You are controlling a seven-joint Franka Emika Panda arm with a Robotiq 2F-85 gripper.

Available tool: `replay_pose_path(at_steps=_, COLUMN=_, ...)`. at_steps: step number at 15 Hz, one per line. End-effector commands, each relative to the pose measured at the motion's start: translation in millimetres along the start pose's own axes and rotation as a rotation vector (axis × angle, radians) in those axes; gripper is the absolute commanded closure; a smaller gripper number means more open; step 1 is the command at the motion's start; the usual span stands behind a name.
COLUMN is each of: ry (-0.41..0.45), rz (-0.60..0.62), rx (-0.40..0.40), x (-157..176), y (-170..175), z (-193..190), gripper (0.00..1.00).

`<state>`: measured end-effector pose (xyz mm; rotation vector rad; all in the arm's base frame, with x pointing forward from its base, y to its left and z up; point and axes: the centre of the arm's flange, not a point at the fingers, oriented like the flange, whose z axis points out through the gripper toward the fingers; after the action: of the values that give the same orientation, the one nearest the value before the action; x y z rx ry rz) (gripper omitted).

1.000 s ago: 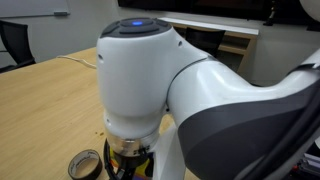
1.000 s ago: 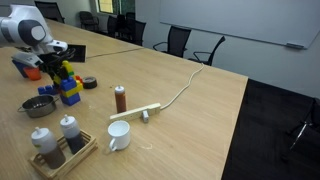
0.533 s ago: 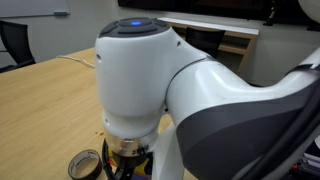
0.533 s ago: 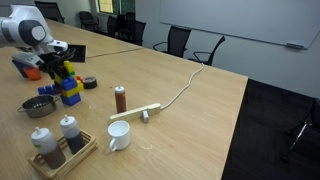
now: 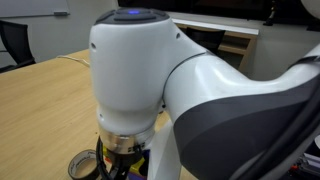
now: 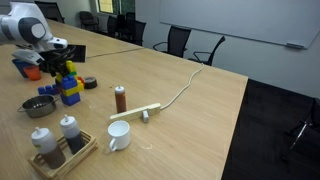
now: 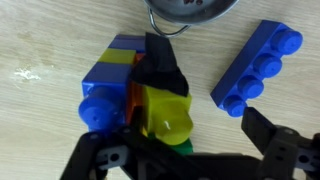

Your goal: Stack the two stacks of building blocks together

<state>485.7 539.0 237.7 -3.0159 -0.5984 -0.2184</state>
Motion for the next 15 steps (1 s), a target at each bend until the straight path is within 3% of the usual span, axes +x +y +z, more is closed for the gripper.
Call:
replay_pose_path(at_steps=1, ry=0.013, rz=-0.019, rx=0.018, x=0, y=0, z=-4, gripper=0.0)
replay_pose_path(at_steps=9, ry=0.031, rz=-0.019, rx=0.014, x=-2, y=-2, z=-9, gripper=0.0)
replay_pose_path(at_steps=15, ry=0.094, rz=0.0, rx=-0.023, x=1, y=3, z=-21, gripper=0.0)
